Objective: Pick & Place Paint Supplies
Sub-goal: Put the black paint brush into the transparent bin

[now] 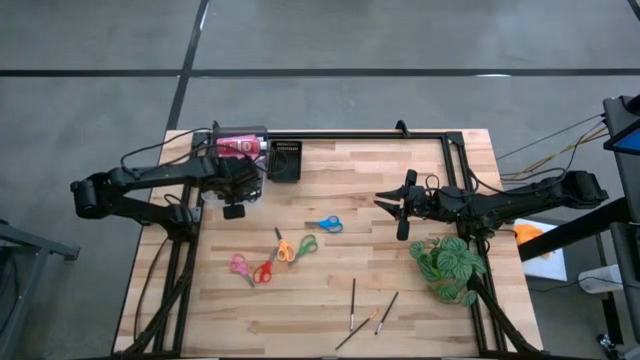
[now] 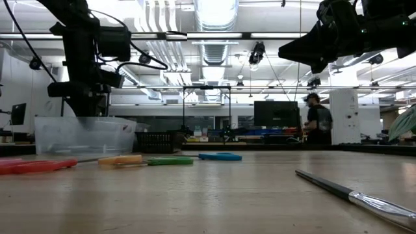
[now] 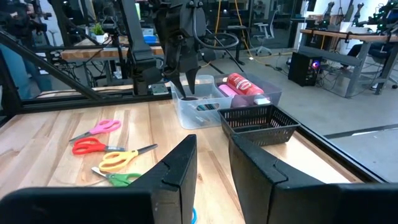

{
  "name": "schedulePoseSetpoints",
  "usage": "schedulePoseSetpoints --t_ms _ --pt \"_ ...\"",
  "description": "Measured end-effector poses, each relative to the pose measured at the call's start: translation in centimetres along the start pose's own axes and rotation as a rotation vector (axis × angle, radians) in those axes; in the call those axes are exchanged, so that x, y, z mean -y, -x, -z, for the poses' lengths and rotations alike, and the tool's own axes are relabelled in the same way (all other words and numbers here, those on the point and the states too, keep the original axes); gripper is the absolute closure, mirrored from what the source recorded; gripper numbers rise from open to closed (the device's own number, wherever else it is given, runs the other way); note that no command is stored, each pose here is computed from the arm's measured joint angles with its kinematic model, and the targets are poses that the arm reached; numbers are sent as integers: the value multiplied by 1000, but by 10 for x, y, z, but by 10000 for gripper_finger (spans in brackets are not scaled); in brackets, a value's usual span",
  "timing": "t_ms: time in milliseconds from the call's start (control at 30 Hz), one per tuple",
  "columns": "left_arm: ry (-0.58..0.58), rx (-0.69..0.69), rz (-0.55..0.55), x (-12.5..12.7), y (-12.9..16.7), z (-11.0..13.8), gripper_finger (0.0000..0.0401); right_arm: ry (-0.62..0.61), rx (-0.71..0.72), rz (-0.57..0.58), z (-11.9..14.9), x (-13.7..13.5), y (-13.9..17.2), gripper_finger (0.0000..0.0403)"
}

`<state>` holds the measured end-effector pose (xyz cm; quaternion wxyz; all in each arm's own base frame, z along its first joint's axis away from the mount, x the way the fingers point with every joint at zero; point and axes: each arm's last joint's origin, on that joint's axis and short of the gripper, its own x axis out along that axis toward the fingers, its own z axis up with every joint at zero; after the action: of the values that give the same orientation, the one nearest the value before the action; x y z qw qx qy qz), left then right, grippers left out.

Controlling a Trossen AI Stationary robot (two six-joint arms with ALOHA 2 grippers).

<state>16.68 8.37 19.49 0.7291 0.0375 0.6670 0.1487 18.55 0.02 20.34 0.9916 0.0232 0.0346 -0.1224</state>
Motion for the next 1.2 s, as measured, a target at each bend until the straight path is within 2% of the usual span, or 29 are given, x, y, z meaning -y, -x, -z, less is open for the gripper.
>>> schedulePoseSetpoints --t_ms 267,533,633,733,933,1200 --pt "51 48 -4 -9 24 -12 288 0 0 0 0 0 0 312" --pt "176 207 74 -12 57 -32 288 0 0 0 0 0 0 312" --pt "163 289 97 -7 65 -42 288 0 0 0 0 0 0 312" --pt "73 415 147 6 70 -53 288 0 0 0 0 0 0 312" --pt "-175 640 176 41 81 -72 288 0 0 0 0 0 0 312" --pt "-718 980 361 92 83 -78 288 0 0 0 0 0 0 312"
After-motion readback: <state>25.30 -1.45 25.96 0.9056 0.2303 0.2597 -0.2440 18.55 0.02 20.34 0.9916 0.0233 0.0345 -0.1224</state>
